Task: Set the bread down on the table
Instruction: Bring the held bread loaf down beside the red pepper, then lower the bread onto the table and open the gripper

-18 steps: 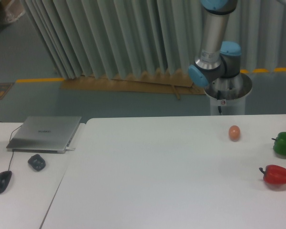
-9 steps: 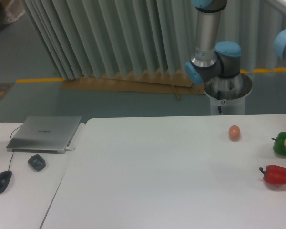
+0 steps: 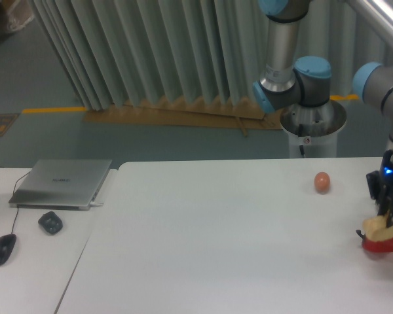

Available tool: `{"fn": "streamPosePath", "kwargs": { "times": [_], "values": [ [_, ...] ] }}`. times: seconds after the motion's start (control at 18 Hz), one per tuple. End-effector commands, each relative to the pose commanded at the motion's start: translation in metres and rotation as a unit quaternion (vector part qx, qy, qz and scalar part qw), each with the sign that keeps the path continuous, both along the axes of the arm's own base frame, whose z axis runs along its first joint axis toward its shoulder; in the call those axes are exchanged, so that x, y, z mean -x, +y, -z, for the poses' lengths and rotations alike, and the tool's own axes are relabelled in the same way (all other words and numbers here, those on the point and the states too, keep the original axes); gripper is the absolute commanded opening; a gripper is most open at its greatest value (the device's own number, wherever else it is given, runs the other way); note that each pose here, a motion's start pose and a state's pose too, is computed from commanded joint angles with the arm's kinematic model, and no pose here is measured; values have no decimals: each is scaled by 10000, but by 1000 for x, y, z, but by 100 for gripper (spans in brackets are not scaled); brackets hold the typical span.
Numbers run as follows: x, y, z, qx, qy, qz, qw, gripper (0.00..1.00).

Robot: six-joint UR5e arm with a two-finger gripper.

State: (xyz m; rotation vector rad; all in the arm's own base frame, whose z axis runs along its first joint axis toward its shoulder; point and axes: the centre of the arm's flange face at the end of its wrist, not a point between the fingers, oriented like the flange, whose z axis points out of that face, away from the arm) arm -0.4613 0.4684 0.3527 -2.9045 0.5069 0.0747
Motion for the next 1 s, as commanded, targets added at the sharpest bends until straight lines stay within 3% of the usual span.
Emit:
{"fn": "streamPosePath", "kwargs": {
  "times": [0.72,0.89,1.0],
  "values": [
    [11,6,14,51,131,-15,9999,31],
    [9,6,13,47,138,-7,9999,40],
    [9,4,9,35,158,-7,9999,60]
  ]
}}
